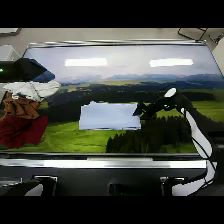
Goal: Fold the clothes and pants, and hang the long-sleeved shirts on hangers.
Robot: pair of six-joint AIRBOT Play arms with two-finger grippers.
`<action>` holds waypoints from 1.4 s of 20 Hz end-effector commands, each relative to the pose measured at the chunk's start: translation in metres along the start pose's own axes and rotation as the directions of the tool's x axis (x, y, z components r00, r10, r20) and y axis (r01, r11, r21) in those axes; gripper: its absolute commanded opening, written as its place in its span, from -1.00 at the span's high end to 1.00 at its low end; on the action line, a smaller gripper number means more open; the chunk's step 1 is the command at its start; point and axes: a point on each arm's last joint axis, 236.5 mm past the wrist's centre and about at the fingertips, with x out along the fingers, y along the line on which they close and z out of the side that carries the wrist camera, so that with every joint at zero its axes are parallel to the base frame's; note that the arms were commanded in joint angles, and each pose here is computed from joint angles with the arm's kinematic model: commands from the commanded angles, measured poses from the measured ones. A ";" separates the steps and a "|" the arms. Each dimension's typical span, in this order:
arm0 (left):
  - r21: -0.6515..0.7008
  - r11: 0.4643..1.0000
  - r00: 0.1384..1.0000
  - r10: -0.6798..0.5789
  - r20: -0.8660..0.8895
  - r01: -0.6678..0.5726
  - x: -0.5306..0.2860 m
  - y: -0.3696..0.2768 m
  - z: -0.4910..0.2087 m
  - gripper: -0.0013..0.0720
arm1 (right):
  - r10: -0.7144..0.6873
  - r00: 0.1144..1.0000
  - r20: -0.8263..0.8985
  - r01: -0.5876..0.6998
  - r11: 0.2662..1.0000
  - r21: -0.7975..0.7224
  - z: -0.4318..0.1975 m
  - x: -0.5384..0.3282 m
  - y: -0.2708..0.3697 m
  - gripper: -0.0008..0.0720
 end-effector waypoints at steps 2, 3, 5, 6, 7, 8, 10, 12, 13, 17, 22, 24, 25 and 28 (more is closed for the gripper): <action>0.000 1.000 1.000 -0.022 -0.004 0.022 0.001 -0.008 -0.001 0.90 | 0.121 0.992 -0.026 -0.122 0.991 -0.052 -0.003 -0.004 0.039 0.85; 0.001 1.000 1.000 -0.023 -0.004 0.023 0.002 -0.008 -0.001 0.90 | 0.159 0.986 -0.051 -0.164 0.980 -0.113 -0.005 -0.016 0.058 0.85; 0.002 1.000 1.000 -0.023 0.001 0.023 0.002 -0.008 0.000 0.90 | 0.235 0.970 -0.064 -0.244 0.947 -0.208 -0.002 -0.057 0.103 0.85; 0.002 1.000 1.000 -0.023 0.006 0.023 0.002 -0.008 0.001 0.90 | 0.290 0.956 -0.042 -0.291 0.924 -0.249 0.005 -0.086 0.129 0.85; 0.001 1.000 1.000 -0.022 0.008 0.022 0.002 -0.008 0.001 0.90 | 0.345 0.939 0.002 -0.330 0.901 -0.282 0.015 -0.118 0.153 0.85; 0.001 1.000 1.000 -0.022 0.007 0.022 0.002 -0.008 0.001 0.90 | 0.388 0.919 0.062 -0.353 0.885 -0.305 0.027 -0.150 0.168 0.85; 0.001 1.000 1.000 -0.022 0.007 0.022 0.002 -0.008 0.001 0.90 | 0.448 0.870 0.204 -0.373 0.870 -0.322 0.053 -0.215 0.177 0.85; 0.000 1.000 1.000 -0.022 0.007 0.022 0.003 -0.008 0.001 0.90 | 0.453 0.828 0.331 -0.365 0.882 -0.297 0.076 -0.268 0.152 0.85; 0.000 1.000 1.000 -0.022 0.007 0.022 0.003 -0.008 0.001 0.90 | 0.445 0.808 0.386 -0.369 0.893 -0.257 0.087 -0.289 0.129 0.85; 0.000 1.000 1.000 -0.023 -0.001 0.023 0.002 -0.008 -0.001 0.90 | 0.366 0.723 0.586 -0.388 0.917 -0.094 0.121 -0.362 0.011 0.85; 0.000 1.000 1.000 -0.022 -0.001 0.022 0.003 -0.008 -0.001 0.90 | 0.156 0.672 0.724 -0.378 0.913 0.153 0.110 -0.419 -0.151 0.85; -0.001 1.000 1.000 -0.022 -0.001 0.022 0.003 -0.008 -0.001 0.90 | 0.021 0.711 0.703 -0.312 0.905 0.289 0.081 -0.424 -0.212 0.84; -0.001 1.000 1.000 -0.022 -0.001 0.022 0.003 -0.008 -0.001 0.90 | -0.052 0.731 0.681 -0.272 0.892 0.360 0.064 -0.425 -0.241 0.85; -0.003 1.000 1.000 -0.022 -0.004 0.022 0.004 -0.007 -0.001 0.90 | -0.225 0.782 0.582 -0.185 0.808 0.560 0.007 -0.427 -0.310 0.85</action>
